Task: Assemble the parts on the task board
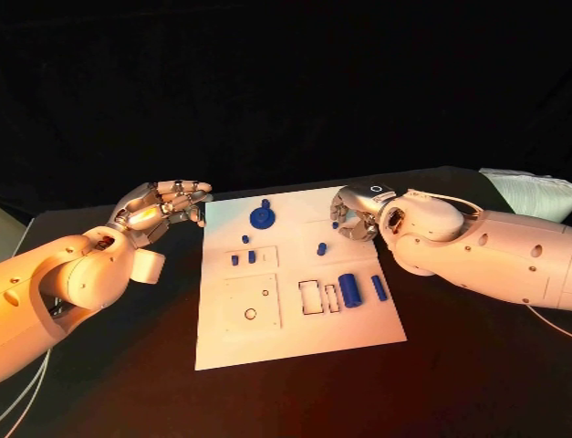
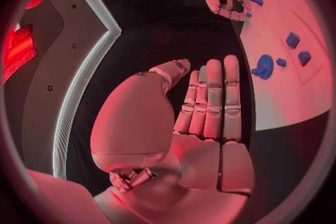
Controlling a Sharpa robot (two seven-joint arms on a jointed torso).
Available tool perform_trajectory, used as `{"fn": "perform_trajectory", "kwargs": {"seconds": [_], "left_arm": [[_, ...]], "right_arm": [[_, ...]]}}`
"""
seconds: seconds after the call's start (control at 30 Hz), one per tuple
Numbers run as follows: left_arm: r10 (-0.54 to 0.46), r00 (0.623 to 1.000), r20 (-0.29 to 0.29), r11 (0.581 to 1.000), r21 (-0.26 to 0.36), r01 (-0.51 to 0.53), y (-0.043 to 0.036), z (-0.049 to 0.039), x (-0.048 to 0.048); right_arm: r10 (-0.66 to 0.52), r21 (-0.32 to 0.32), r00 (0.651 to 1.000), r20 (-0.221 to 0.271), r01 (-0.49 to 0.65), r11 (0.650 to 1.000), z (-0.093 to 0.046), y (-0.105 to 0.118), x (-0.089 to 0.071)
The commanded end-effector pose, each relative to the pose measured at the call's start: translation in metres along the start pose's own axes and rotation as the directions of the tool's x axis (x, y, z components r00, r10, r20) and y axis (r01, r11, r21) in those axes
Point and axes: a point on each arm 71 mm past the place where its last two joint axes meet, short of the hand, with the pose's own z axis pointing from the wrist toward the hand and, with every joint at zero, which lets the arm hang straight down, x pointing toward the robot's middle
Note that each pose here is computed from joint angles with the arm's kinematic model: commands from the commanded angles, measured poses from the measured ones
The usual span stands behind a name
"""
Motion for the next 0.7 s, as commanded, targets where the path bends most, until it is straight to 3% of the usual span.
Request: {"fn": "perform_trajectory", "kwargs": {"seconds": [0.03, 0.7], "left_arm": [[-0.039, 0.999, -0.018, 0.999, 0.032, 0.039, -0.0028, 0.0, 0.0039], [-0.037, 0.999, -0.014, 0.999, 0.023, 0.037, -0.0024, -0.0003, 0.0054]], "right_arm": [[-0.039, 0.007, 0.999, -0.024, 0.04, 0.999, 0.0021, 0.0018, 0.0039], [-0.031, -0.002, 0.999, -0.035, 0.03, 1.0, 0.0086, 0.0101, 0.0132]]}}
